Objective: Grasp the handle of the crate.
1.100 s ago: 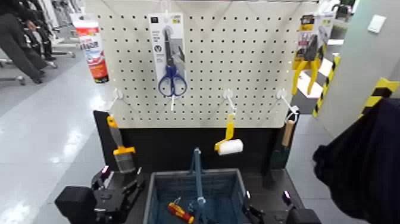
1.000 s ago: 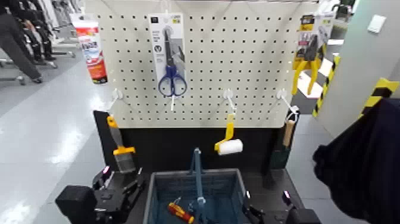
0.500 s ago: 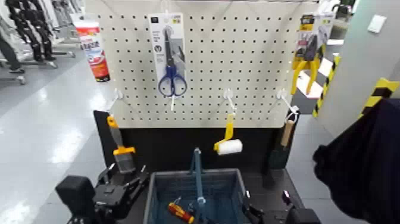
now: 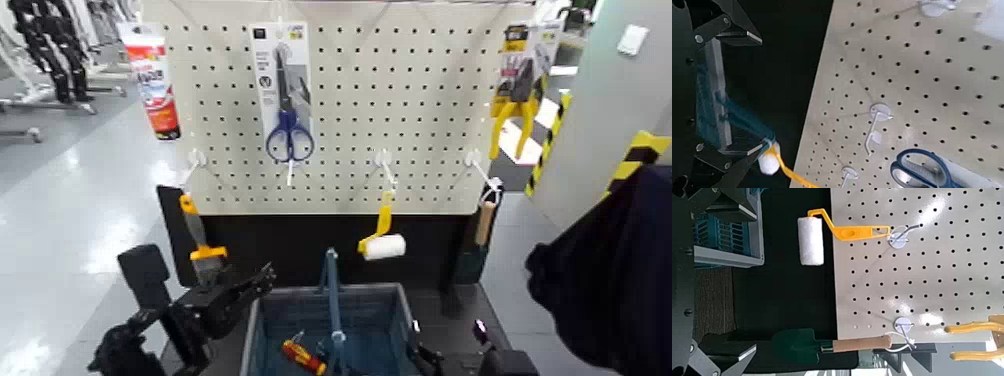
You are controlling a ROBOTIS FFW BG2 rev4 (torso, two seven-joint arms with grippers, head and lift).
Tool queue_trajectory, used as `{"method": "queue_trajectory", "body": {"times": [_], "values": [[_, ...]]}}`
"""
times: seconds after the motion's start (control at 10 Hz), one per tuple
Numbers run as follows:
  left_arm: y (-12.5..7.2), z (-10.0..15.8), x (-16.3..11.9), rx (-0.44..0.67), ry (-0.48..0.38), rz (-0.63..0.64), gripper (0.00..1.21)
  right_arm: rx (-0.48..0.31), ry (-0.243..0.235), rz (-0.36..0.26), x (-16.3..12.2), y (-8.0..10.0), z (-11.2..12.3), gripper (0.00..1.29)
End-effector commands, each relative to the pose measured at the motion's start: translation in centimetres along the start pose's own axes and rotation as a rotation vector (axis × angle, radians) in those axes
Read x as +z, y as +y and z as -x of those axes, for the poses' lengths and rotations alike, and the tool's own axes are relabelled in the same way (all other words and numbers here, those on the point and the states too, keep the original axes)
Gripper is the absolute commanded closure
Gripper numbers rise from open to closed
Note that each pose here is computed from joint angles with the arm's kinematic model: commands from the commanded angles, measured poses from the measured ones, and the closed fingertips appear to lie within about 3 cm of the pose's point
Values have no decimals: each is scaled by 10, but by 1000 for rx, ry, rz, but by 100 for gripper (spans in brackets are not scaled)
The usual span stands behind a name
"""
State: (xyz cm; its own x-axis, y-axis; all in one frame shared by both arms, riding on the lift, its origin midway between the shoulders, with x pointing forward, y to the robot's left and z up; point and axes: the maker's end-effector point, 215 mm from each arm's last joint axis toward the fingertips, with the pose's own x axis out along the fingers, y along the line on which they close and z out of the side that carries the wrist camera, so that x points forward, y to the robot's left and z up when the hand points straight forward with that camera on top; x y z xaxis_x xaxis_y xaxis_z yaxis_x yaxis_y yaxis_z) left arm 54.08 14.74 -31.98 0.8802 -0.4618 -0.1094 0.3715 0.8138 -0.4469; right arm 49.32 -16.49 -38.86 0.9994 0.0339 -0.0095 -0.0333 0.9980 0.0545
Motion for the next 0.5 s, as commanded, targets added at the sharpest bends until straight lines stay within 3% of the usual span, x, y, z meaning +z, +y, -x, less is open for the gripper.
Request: {"method": "queue_trajectory", "body": {"times": [0.1,0.5], "values": [[-24,-13,-29,-137,104,232,34,-1,-3,-3,0,0,0,14],[-61,-20,-47,-295,192,466,34,-3,-2,-6,0,-1,0,14]]}}
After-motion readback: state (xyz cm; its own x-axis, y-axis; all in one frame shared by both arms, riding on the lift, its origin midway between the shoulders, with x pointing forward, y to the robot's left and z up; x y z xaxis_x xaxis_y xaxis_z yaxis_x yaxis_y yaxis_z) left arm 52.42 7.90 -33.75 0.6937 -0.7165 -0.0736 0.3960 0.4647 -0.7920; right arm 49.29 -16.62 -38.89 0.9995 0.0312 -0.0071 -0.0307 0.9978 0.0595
